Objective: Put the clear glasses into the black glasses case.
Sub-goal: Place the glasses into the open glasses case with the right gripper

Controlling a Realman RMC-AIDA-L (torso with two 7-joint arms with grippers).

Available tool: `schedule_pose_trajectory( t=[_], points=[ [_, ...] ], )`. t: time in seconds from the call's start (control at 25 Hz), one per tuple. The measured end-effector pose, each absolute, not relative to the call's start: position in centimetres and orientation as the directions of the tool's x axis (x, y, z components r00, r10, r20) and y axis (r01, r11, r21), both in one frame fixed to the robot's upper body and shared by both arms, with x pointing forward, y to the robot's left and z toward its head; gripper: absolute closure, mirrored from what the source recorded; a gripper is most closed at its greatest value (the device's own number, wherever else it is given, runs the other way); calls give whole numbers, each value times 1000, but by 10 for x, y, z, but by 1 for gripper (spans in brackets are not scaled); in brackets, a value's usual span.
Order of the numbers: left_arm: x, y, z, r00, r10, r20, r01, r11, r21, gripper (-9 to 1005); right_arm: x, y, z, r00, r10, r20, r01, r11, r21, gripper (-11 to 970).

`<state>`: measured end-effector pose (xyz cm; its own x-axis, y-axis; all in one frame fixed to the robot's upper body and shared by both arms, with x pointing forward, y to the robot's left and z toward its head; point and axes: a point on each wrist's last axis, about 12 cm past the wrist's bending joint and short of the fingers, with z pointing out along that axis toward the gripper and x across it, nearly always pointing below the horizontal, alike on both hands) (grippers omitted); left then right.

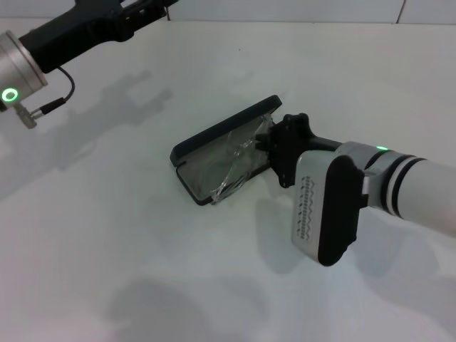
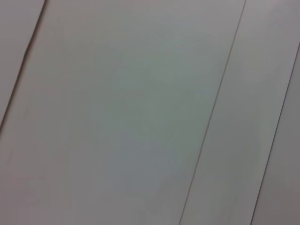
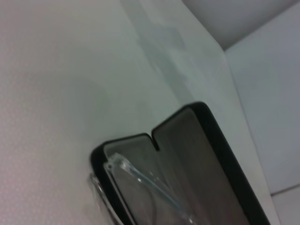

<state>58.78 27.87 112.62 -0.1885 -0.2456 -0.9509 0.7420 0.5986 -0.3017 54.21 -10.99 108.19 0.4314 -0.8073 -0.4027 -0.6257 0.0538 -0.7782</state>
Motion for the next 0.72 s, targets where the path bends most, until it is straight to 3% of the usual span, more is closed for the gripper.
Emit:
schedule_pose_trajectory(
  t=[0.44, 0.72],
  points=[
    [589, 277, 1128, -186, -244, -952, 745, 596, -299, 223, 544, -119, 1079, 355, -808, -470, -665, 136, -735, 910],
    [587, 279, 1126, -191, -246, -950, 740, 600, -304, 223, 528, -112, 1082, 367, -791, -489, -724, 87, -684, 912]
  ],
)
